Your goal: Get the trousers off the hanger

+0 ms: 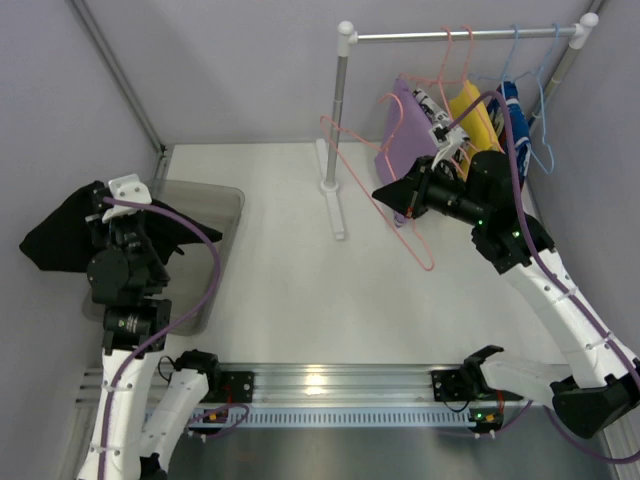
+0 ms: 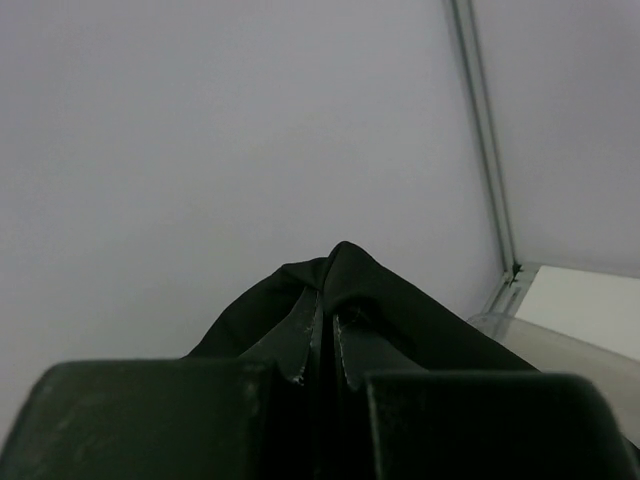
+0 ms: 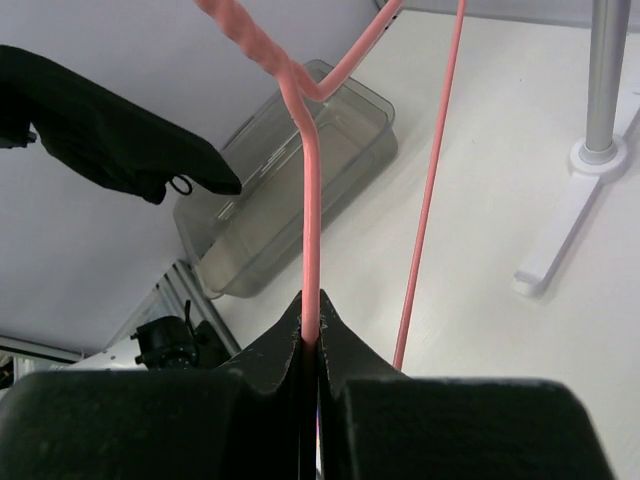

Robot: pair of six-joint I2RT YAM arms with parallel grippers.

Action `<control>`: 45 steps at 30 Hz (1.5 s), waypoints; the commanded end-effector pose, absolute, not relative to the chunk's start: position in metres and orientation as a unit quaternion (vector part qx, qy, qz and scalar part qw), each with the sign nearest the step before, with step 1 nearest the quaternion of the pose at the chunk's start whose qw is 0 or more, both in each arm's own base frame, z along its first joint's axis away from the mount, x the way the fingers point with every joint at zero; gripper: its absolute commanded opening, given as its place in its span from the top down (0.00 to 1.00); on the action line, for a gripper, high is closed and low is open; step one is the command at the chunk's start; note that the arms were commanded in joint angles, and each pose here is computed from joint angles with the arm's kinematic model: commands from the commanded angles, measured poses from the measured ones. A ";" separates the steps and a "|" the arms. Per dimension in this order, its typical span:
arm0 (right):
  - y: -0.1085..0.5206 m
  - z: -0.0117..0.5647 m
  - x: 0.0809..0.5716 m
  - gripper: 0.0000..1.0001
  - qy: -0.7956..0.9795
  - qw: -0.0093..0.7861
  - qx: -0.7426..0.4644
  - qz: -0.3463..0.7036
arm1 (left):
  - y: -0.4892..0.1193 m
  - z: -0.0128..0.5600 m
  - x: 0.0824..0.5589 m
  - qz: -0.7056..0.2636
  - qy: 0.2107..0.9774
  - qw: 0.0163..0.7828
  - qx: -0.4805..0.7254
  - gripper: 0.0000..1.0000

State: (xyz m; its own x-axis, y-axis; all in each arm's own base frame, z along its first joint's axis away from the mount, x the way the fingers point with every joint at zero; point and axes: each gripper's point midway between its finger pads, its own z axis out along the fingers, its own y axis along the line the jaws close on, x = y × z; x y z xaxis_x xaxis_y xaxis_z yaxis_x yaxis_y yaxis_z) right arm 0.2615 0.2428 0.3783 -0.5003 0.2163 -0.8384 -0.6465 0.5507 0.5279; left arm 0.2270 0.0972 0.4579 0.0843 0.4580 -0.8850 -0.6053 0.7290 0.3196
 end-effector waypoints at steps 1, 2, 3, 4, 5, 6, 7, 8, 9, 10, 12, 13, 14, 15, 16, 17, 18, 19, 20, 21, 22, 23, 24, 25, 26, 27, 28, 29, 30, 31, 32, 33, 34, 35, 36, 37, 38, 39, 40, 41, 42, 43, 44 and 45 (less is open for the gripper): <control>0.238 0.392 0.249 1.00 0.722 0.504 -0.165 0.444 | 0.111 0.447 0.212 0.375 0.564 0.729 -0.096 1.00; 0.238 0.390 0.249 1.00 0.724 0.501 -0.164 0.444 | 0.112 0.438 0.213 0.380 0.572 0.721 -0.094 1.00; 0.238 0.390 0.248 1.00 0.724 0.502 -0.166 0.444 | 0.115 0.422 0.215 0.387 0.584 0.707 -0.091 1.00; 0.238 0.389 0.248 1.00 0.725 0.502 -0.165 0.443 | 0.116 0.413 0.217 0.393 0.591 0.699 -0.087 1.00; 0.237 0.388 0.248 1.00 0.726 0.501 -0.164 0.441 | 0.117 0.404 0.219 0.399 0.596 0.692 -0.083 1.00; 0.237 0.389 0.247 1.00 0.725 0.501 -0.165 0.442 | 0.118 0.387 0.224 0.405 0.605 0.681 -0.077 1.00; 0.237 0.388 0.247 1.00 0.726 0.500 -0.165 0.441 | 0.119 0.378 0.227 0.413 0.611 0.672 -0.069 1.00; 0.237 0.389 0.247 1.00 0.727 0.500 -0.164 0.441 | 0.119 0.368 0.230 0.416 0.616 0.665 -0.065 1.00; 0.237 0.388 0.247 1.00 0.727 0.501 -0.165 0.441 | 0.119 0.362 0.233 0.418 0.619 0.663 -0.063 1.00; 0.237 0.389 0.247 1.00 0.727 0.500 -0.164 0.441 | 0.118 0.346 0.240 0.418 0.631 0.651 -0.052 1.00; 0.236 0.390 0.246 1.00 0.727 0.502 -0.165 0.439 | 0.117 0.326 0.254 0.416 0.650 0.635 -0.041 1.00; 0.235 0.389 0.248 1.00 0.728 0.503 -0.163 0.436 | 0.116 0.312 0.261 0.415 0.659 0.626 -0.037 1.00; 0.235 0.389 0.249 1.00 0.729 0.503 -0.162 0.435 | 0.117 0.296 0.274 0.417 0.675 0.608 -0.030 1.00; 0.235 0.390 0.249 1.00 0.729 0.504 -0.160 0.434 | 0.116 0.289 0.282 0.414 0.680 0.605 -0.026 1.00; 0.233 0.389 0.252 1.00 0.733 0.505 -0.155 0.429 | 0.114 0.285 0.292 0.401 0.681 0.612 -0.033 1.00; 0.233 0.391 0.253 1.00 0.732 0.508 -0.152 0.427 | 0.111 0.271 0.311 0.389 0.697 0.601 -0.017 1.00; 0.231 0.391 0.255 1.00 0.735 0.510 -0.146 0.423 | 0.111 0.266 0.321 0.382 0.705 0.598 -0.016 1.00; 0.228 0.390 0.260 1.00 0.742 0.513 -0.136 0.410 | 0.112 0.256 0.340 0.372 0.715 0.591 -0.023 1.00; 0.226 0.390 0.263 1.00 0.744 0.516 -0.131 0.404 | 0.113 0.251 0.351 0.367 0.722 0.586 -0.025 1.00; 0.224 0.390 0.265 1.00 0.746 0.520 -0.128 0.397 | 0.124 0.248 0.358 0.363 0.727 0.581 -0.037 1.00; 0.222 0.389 0.269 1.00 0.749 0.522 -0.122 0.389 | 0.128 0.241 0.368 0.346 0.736 0.579 -0.054 1.00; 0.220 0.392 0.269 1.00 0.748 0.527 -0.122 0.385 | 0.133 0.213 0.378 0.337 0.767 0.543 -0.051 1.00; 0.220 0.392 0.270 1.00 0.749 0.527 -0.120 0.383 | 0.143 0.225 0.389 0.328 0.767 0.547 -0.069 1.00; 0.219 0.396 0.272 1.00 0.749 0.531 -0.117 0.379 | 0.146 0.219 0.396 0.313 0.776 0.541 -0.087 0.96; 0.218 0.395 0.273 1.00 0.751 0.531 -0.116 0.376 | 0.147 0.207 0.405 0.294 0.799 0.519 -0.079 0.78; 0.218 0.396 0.273 1.00 0.750 0.531 -0.116 0.376 | 0.149 0.203 0.404 0.289 0.806 0.508 -0.088 0.67; 0.217 0.400 0.275 1.00 0.749 0.536 -0.114 0.373 | 0.144 0.199 0.407 0.263 0.814 0.510 -0.090 0.56; 0.216 0.401 0.276 1.00 0.749 0.537 -0.113 0.371 | 0.140 0.203 0.406 0.248 0.815 0.517 -0.088 0.43; 0.215 0.401 0.276 1.00 0.750 0.538 -0.111 0.368 | 0.134 0.205 0.404 0.235 0.817 0.521 -0.084 0.34; 0.214 0.402 0.278 1.00 0.751 0.539 -0.108 0.364 | 0.124 0.208 0.404 0.207 0.817 0.533 -0.079 0.20; 0.214 0.402 0.279 1.00 0.753 0.540 -0.107 0.362 | 0.116 0.228 0.399 0.191 0.804 0.558 -0.073 0.08; 0.212 0.400 0.279 1.00 0.757 0.538 -0.103 0.357 | 0.110 0.238 0.396 0.176 0.798 0.572 -0.069 0.02; 0.208 0.399 0.283 1.00 0.760 0.542 -0.093 0.347 | 0.097 0.245 0.392 0.146 0.800 0.580 -0.055 0.01; 0.206 0.399 0.284 1.00 0.762 0.542 -0.088 0.343 | 0.089 0.269 0.383 0.132 0.785 0.604 -0.048 0.01; 0.203 0.397 0.286 1.00 0.766 0.544 -0.081 0.334 | 0.081 0.280 0.378 0.117 0.780 0.614 -0.039 0.01; 0.201 0.397 0.287 1.00 0.768 0.543 -0.076 0.329 | 0.074 0.286 0.370 0.103 0.782 0.614 -0.030 0.01; 0.200 0.397 0.288 1.00 0.770 0.544 -0.071 0.326 | 0.060 0.312 0.361 0.080 0.764 0.640 -0.006 0.01; 0.199 0.398 0.289 1.00 0.770 0.545 -0.067 0.324 | 0.054 0.322 0.355 0.072 0.759 0.647 0.002 0.01; 0.196 0.402 0.294 1.00 0.770 0.551 -0.057 0.317 | 0.050 0.327 0.347 0.067 0.758 0.649 0.010 0.01; 0.196 0.402 0.296 1.00 0.772 0.550 -0.053 0.313 | 0.043 0.345 0.337 0.060 0.743 0.666 0.023 0.01; 0.196 0.400 0.303 1.00 0.776 0.549 -0.047 0.306 | 0.040 0.351 0.332 0.060 0.737 0.672 0.033 0.01; 0.197 0.408 0.306 1.00 0.772 0.555 -0.046 0.306 | 0.037 0.357 0.326 0.059 0.732 0.678 0.041 0.01; 0.198 0.413 0.309 1.00 0.769 0.560 -0.046 0.307 | 0.034 0.364 0.318 0.058 0.727 0.683 0.047 0.01; 0.201 0.414 0.315 1.00 0.769 0.559 -0.046 0.306 | 0.029 0.372 0.313 0.052 0.721 0.689 0.056 0.01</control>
State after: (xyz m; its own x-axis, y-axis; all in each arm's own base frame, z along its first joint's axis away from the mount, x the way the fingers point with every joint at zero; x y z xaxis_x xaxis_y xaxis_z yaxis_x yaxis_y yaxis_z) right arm 0.3053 0.1998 0.3887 -0.4259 0.2473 -0.8703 -0.4185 0.7990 0.4318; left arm 0.3262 0.0523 0.3649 -0.0497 0.1492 -0.9876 -0.1089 0.9821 0.1539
